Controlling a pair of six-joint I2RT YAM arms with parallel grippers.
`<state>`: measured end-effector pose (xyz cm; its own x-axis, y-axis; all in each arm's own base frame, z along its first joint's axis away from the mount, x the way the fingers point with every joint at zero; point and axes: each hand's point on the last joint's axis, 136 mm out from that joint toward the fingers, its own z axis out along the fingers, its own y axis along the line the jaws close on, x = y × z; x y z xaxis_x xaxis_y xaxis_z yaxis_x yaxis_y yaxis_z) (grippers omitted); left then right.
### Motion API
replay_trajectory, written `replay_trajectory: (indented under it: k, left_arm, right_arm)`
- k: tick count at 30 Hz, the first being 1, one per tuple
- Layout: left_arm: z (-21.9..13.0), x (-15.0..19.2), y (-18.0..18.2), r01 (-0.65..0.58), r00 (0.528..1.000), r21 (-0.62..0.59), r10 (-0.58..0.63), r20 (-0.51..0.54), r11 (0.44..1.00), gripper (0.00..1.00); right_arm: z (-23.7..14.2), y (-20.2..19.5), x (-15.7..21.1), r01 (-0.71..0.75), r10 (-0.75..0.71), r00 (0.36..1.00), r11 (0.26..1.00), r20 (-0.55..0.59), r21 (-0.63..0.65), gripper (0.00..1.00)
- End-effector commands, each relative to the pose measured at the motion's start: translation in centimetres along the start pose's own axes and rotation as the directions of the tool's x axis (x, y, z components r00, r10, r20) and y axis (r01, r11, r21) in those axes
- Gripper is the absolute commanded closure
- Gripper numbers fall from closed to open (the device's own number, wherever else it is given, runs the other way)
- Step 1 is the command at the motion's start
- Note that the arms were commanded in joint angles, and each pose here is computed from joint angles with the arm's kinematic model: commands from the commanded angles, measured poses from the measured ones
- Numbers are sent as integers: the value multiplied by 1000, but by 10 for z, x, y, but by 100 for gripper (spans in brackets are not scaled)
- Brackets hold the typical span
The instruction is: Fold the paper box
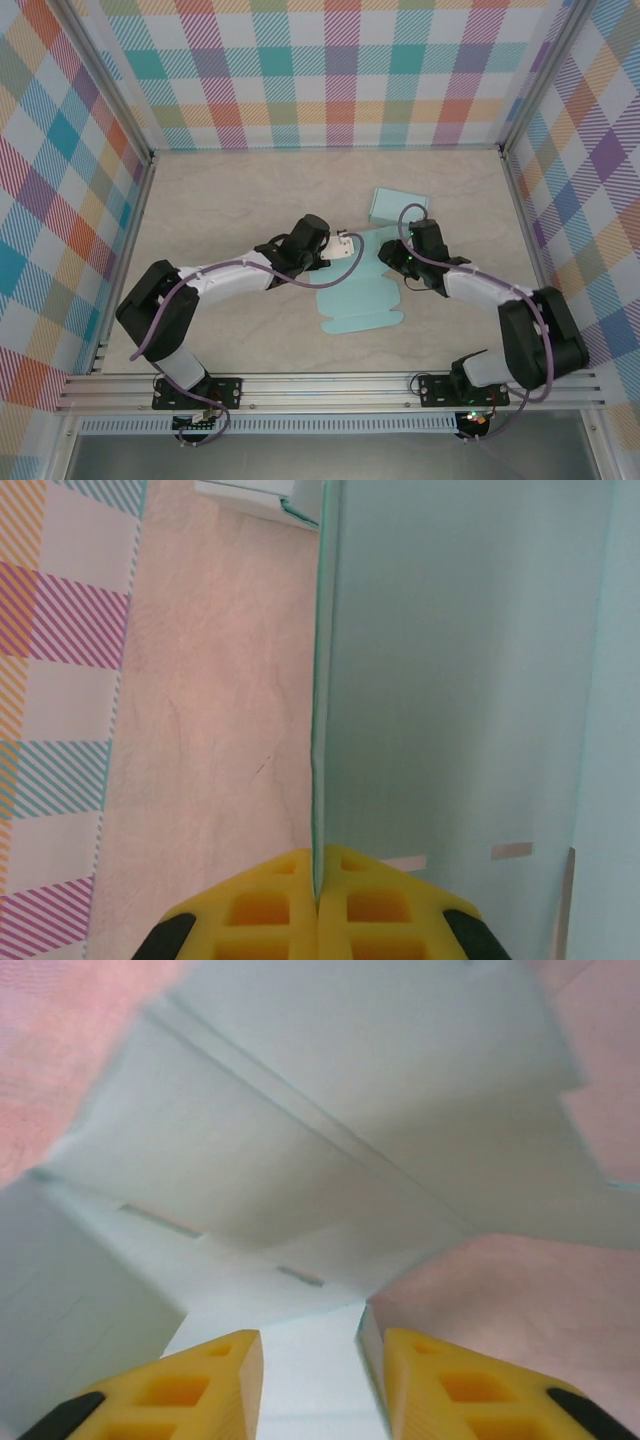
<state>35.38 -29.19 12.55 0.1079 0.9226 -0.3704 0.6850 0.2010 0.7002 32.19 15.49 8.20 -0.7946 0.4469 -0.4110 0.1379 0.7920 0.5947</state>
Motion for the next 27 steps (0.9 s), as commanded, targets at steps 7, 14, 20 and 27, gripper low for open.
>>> replay_trajectory:
  k: [7,14,20,27]
  left_arm:
    - [3,1,-6,-183,983,-142,181,-25,973,100]
    - [2,-4,-3,-237,971,-262,237,-35,935,100]
    - [-7,-16,8,-233,969,-377,248,-8,896,100]
    - [-3,-22,9,-280,954,-437,298,-30,855,100]
  right_arm:
    - [-66,-27,-25,34,-43,995,995,91,97,55]
    - [-69,-34,-63,-33,30,995,999,97,30,55]
    - [-48,-40,-84,-58,58,998,998,28,-9,57]
    - [-18,-53,-100,-6,6,1000,1000,-6,7,59]
